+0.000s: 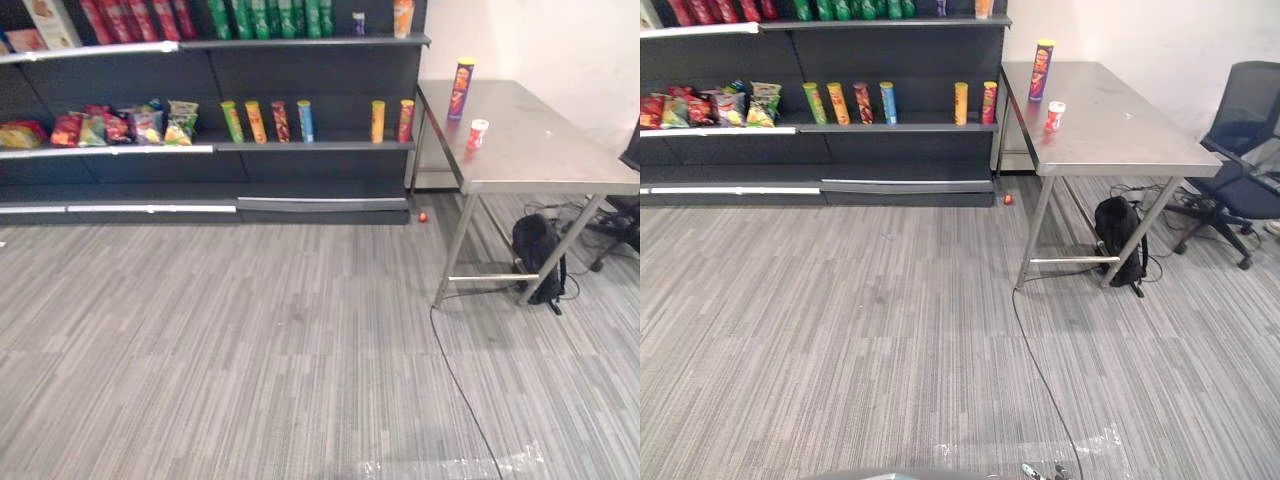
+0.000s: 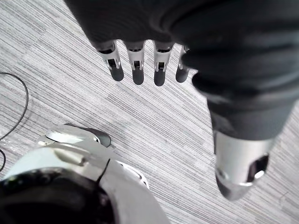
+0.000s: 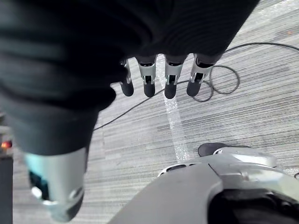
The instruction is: Put the gum and the chips on the shelf.
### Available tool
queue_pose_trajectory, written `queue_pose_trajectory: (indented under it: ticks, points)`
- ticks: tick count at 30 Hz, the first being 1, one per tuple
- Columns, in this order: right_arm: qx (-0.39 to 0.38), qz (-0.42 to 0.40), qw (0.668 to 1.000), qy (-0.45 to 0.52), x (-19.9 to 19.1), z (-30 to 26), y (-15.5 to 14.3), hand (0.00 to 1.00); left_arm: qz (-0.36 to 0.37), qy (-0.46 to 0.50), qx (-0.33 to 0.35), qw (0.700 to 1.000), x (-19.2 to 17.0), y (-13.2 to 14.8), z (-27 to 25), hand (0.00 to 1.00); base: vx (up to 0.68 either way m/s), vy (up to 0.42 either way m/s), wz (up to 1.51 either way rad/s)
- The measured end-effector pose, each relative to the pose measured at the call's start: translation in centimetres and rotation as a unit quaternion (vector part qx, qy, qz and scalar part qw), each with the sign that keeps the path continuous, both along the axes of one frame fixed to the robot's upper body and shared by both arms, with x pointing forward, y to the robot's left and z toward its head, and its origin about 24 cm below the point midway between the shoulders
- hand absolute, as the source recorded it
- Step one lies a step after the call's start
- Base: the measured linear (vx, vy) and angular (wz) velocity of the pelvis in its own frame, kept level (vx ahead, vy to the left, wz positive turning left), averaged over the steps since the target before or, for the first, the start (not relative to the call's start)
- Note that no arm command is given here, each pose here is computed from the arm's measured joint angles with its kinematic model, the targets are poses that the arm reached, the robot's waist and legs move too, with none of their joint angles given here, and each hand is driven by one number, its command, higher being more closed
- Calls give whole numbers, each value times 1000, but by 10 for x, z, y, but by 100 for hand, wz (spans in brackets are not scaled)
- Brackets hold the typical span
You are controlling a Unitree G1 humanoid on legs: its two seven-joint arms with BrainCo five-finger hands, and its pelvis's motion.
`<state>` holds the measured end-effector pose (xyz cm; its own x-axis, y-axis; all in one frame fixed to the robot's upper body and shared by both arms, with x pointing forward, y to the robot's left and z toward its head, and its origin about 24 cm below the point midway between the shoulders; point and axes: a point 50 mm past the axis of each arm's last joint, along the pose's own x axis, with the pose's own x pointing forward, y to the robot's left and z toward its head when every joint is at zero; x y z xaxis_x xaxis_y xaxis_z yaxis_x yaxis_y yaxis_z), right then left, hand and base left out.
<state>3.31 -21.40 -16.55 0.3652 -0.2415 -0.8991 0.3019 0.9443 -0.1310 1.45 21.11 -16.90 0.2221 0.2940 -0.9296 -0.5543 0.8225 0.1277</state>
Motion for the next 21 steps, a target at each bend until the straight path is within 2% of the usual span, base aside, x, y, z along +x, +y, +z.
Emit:
queue_pose_trajectory:
  ticks: [10,15,21]
  points:
    - [5,-18,1000,7,-6,-2,-1,0,-1,-11,0,1000,1,-1,0,0,74,2,2]
    - [24,-70,997,3,-6,-2,0,0,0,-12,8,1000,6,0,0,0,-9,-17,-4]
    - [42,-88,995,-21,-4,-1,1,0,2,-7,7,1000,7,0,0,0,-55,-28,-5]
